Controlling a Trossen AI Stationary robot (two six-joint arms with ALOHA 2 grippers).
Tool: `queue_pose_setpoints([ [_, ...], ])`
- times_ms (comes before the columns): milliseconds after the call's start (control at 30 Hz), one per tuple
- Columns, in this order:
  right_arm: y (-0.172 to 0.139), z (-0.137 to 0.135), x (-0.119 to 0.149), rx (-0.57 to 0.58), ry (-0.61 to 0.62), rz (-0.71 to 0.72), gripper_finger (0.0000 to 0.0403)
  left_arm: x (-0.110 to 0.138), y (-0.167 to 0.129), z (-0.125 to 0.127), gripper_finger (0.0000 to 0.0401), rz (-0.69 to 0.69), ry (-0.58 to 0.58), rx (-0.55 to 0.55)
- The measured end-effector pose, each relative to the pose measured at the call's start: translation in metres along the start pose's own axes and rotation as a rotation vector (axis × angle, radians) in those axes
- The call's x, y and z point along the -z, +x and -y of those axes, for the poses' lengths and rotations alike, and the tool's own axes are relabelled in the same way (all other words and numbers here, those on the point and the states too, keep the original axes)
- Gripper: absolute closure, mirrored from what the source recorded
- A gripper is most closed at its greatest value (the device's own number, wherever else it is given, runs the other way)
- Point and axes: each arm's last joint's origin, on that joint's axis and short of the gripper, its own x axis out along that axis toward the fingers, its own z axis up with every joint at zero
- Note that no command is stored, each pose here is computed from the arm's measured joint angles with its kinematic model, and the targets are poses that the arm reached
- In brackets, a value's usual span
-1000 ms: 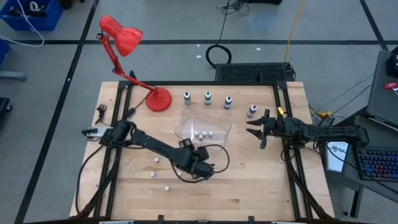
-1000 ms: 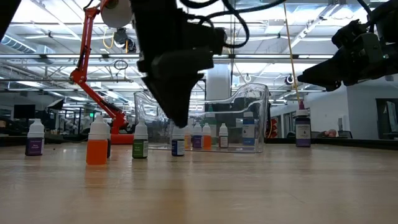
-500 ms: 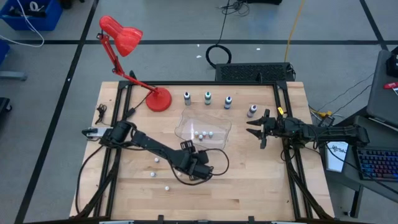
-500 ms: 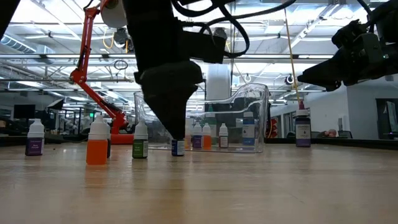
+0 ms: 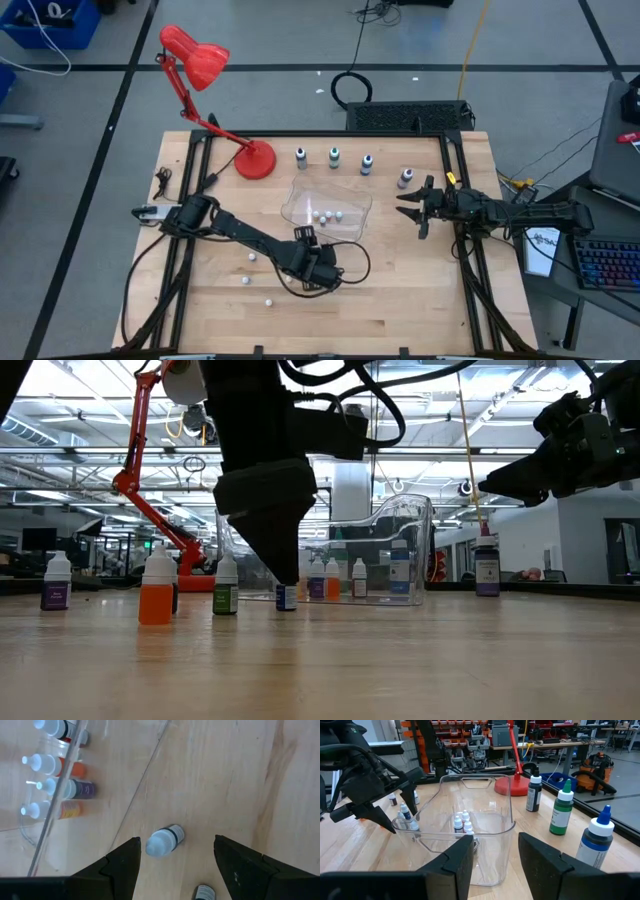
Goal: Pick & Place food coloring
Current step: Put the top small purple food coloring bottle in the transparent bin
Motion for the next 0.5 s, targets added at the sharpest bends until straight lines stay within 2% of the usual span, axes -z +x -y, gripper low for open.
queue_pose_setpoints([
  [500,0.0000,0.0000,0.0000,0.000,0.000,0.000,0.0259,-0.0003,0.0088,-0.0095,0.0151,-0.031,0.011,0.011],
])
